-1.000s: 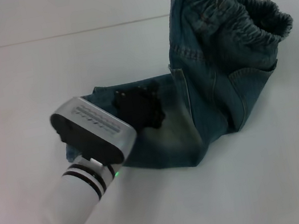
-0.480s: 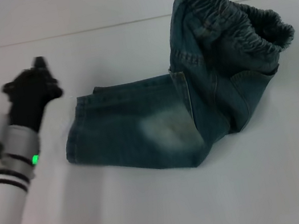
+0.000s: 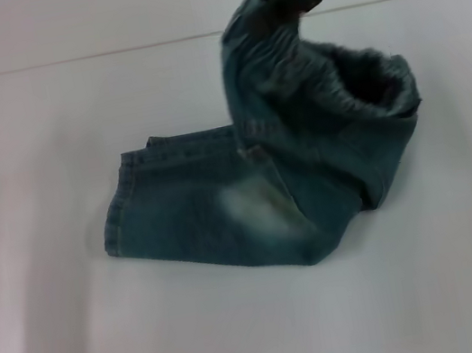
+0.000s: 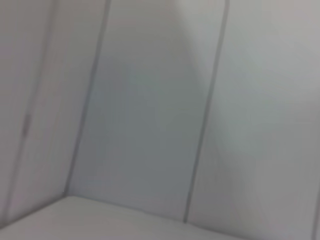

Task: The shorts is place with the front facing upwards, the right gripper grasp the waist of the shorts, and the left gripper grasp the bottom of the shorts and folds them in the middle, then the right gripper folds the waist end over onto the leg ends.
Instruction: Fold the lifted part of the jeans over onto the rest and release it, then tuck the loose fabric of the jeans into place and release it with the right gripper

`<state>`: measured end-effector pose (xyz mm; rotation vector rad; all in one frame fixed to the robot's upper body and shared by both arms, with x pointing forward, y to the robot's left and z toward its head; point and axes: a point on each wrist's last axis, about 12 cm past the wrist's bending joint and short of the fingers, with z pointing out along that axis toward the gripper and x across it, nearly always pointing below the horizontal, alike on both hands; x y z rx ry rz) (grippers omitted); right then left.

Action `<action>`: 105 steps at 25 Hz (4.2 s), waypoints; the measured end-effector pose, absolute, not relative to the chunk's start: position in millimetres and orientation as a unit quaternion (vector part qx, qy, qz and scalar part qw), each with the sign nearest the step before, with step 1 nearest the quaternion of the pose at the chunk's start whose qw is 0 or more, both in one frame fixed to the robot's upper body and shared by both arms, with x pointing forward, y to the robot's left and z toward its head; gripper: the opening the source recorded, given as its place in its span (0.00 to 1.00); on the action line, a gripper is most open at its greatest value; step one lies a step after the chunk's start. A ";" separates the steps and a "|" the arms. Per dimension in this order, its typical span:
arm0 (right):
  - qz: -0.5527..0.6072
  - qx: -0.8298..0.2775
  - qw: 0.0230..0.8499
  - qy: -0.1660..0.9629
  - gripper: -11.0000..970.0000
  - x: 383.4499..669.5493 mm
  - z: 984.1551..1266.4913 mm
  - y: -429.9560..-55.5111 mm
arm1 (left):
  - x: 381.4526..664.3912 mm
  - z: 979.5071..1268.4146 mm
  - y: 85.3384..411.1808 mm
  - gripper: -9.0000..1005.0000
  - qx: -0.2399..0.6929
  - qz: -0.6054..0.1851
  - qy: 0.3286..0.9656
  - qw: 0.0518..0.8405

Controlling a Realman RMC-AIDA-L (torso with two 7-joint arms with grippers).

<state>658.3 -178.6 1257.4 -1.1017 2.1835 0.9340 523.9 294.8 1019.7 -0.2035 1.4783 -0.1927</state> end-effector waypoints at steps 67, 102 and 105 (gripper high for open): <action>0.075 -0.638 0.034 0.766 0.96 591.7 1175.4 -47.2 | 522.0 1011.4 308.9 0.02 -0.108 -0.072 0.698 0.704; 0.062 -0.619 0.076 0.780 0.91 594.8 1152.4 -34.3 | 520.3 1006.7 309.4 0.02 -0.110 -0.062 0.710 0.693; 0.056 -0.619 0.079 0.780 0.88 595.7 1152.3 -34.2 | 520.0 1005.8 309.7 0.02 -0.111 -0.062 0.712 0.690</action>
